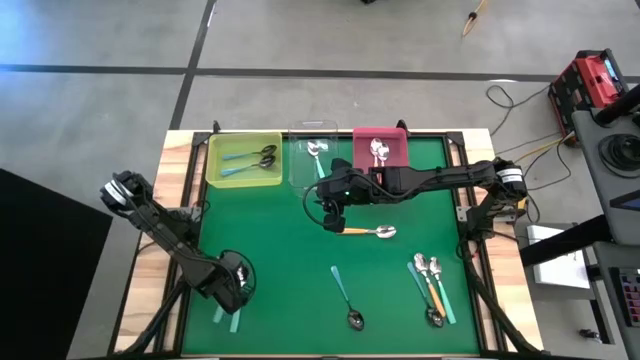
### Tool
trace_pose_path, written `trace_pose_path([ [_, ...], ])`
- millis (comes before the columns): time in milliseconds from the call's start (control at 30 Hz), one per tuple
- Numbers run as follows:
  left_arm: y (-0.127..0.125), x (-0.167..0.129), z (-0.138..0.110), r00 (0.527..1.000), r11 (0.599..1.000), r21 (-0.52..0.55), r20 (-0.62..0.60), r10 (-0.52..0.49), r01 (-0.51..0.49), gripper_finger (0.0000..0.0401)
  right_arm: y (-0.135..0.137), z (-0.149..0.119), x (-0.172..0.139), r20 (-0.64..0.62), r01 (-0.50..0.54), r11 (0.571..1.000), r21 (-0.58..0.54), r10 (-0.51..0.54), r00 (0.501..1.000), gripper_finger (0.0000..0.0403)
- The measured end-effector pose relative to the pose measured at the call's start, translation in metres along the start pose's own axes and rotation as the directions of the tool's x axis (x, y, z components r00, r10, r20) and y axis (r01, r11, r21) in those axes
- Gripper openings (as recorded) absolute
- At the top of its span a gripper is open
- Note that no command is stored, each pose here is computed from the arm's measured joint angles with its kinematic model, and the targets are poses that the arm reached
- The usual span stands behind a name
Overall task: Sort silverware by color (type)
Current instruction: Put the green spoon into the transparent bin
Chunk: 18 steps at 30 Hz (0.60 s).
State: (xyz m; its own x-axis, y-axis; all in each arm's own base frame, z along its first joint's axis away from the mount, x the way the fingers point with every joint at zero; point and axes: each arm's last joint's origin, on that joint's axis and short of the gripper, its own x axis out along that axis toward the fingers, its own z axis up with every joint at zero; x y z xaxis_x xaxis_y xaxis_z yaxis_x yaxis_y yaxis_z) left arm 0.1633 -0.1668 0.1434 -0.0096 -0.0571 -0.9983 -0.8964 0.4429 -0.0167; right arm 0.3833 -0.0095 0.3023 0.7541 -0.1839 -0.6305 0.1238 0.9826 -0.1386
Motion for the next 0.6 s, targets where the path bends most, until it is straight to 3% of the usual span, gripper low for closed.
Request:
trace_pose_path([
  [133,0.004,0.0,0.001,0.999,0.999,0.0,0.017,0.04,-0.04,0.002,0.0,0.0,0.0,-0.004,0.0,1.0,0.0,0.0,1.0,0.0116],
  [300,0.011,-0.004,0.004,0.996,0.997,0.003,0.034,0.079,-0.08,0.0016,0.0,-0.001,0.0,-0.008,0.0,1.0,-0.004,0.0,1.0,0.0116],
  [433,0.014,-0.012,0.005,0.998,0.998,0.003,0.037,0.058,-0.058,0.0016,0.0,-0.003,0.0,-0.035,-0.002,1.0,-0.021,0.001,0.999,0.0116],
  [600,0.017,-0.031,0.011,0.993,0.998,-0.014,0.101,-0.065,0.066,0.0016,-0.001,-0.007,-0.007,-0.077,-0.003,1.0,-0.029,0.001,0.997,0.0116],
])
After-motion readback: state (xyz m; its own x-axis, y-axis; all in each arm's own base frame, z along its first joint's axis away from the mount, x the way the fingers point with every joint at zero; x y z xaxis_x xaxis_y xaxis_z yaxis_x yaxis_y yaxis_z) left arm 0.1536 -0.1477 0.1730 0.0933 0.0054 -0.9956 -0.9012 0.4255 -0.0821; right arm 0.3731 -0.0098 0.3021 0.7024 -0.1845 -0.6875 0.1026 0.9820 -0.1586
